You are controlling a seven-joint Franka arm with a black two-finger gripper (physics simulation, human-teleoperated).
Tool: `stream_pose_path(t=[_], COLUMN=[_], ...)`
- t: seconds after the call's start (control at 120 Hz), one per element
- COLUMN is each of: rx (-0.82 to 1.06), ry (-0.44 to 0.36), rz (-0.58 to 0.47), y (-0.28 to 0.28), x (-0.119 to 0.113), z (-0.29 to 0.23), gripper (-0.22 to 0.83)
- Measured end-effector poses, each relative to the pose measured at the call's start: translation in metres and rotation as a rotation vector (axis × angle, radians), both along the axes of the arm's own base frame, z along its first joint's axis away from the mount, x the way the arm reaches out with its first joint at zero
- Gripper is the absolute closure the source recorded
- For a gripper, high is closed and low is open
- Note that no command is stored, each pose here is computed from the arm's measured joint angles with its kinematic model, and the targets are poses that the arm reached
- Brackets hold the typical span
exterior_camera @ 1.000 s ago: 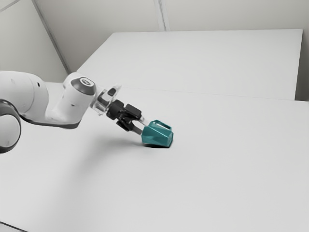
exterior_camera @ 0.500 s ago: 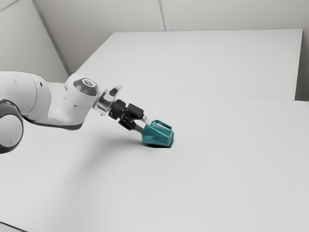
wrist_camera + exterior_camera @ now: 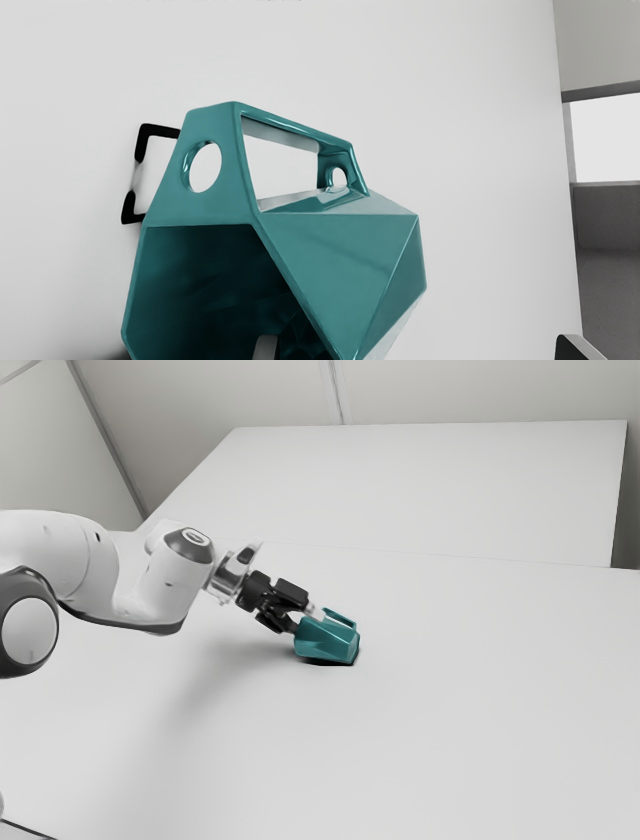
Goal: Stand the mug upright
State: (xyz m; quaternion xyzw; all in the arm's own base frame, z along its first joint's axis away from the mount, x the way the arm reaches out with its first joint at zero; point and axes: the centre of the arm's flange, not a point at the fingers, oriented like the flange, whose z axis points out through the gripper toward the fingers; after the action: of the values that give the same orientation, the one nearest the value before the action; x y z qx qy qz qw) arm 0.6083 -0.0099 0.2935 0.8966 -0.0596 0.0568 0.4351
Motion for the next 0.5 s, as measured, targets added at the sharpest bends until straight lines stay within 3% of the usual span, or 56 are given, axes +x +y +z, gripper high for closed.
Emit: stream_pose_path(t=[0.142,0.383,0.5], rx=[0.0,0.001,-0.002], ry=[-0.003,-0.007,-0.007], rz=[0.003,0.001,0.001], y=[-0.0004,-0.0023,-0.0042], x=[0.0005,0.0008,0.0009], z=[0.0,0.0001,0.0], gripper=[0.05,0.49,0.64])
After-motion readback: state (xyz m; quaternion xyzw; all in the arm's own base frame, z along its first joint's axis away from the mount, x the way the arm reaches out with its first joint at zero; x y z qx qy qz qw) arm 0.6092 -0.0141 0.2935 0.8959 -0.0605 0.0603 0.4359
